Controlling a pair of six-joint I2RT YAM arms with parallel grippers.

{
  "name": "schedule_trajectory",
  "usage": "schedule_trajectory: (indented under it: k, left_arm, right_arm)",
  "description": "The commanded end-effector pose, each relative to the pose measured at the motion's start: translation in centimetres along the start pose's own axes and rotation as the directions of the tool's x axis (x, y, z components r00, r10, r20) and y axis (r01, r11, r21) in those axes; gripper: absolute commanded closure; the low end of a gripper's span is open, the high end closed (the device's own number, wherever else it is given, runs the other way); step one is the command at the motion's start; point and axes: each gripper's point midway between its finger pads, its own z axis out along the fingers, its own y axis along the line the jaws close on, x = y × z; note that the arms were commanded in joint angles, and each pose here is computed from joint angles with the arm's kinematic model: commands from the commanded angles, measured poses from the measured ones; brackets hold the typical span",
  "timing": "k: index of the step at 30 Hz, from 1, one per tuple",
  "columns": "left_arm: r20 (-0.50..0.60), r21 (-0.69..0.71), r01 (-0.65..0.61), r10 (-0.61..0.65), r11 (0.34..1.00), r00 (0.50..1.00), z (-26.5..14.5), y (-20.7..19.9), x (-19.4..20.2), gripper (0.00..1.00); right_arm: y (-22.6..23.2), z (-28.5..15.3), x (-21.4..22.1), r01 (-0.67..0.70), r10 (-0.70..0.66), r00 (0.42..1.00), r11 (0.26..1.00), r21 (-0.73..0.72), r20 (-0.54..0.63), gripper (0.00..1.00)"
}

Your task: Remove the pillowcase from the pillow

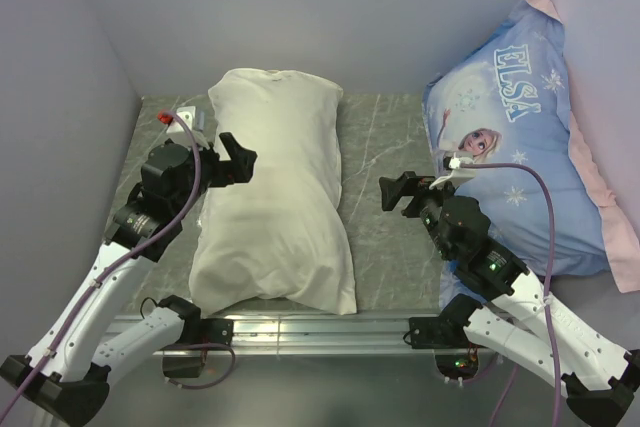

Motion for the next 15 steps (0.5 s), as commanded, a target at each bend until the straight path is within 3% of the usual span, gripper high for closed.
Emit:
schedule_trajectory:
  k: [1, 10, 15]
  left_arm:
    - [0.054, 0.012, 0.006, -0.007, 1.0, 0.999, -0.4, -0.8, -2.4, 0.01]
    - [0.084, -0.007, 0.023, -0.022, 1.0, 0.996, -0.8, -0.4, -2.9, 0.01]
    - [0.044, -0.169, 0.067, -0.061, 0.983, 0.997, -0.1, 2.4, -1.4, 0.01]
  right_arm:
    - [0.4, -0.2, -0.8, -0.008, 0.008, 1.0, 1.0, -0.013, 0.022, 0.0]
    - [0.5, -0.2, -0.5, 0.002, -0.002, 1.0, 1.0, -0.024, 0.008, 0.0]
    - [3.3, 0.2, 1.4, 0.018, -0.031, 0.995, 0.991, -0.132, -0.098, 0.0]
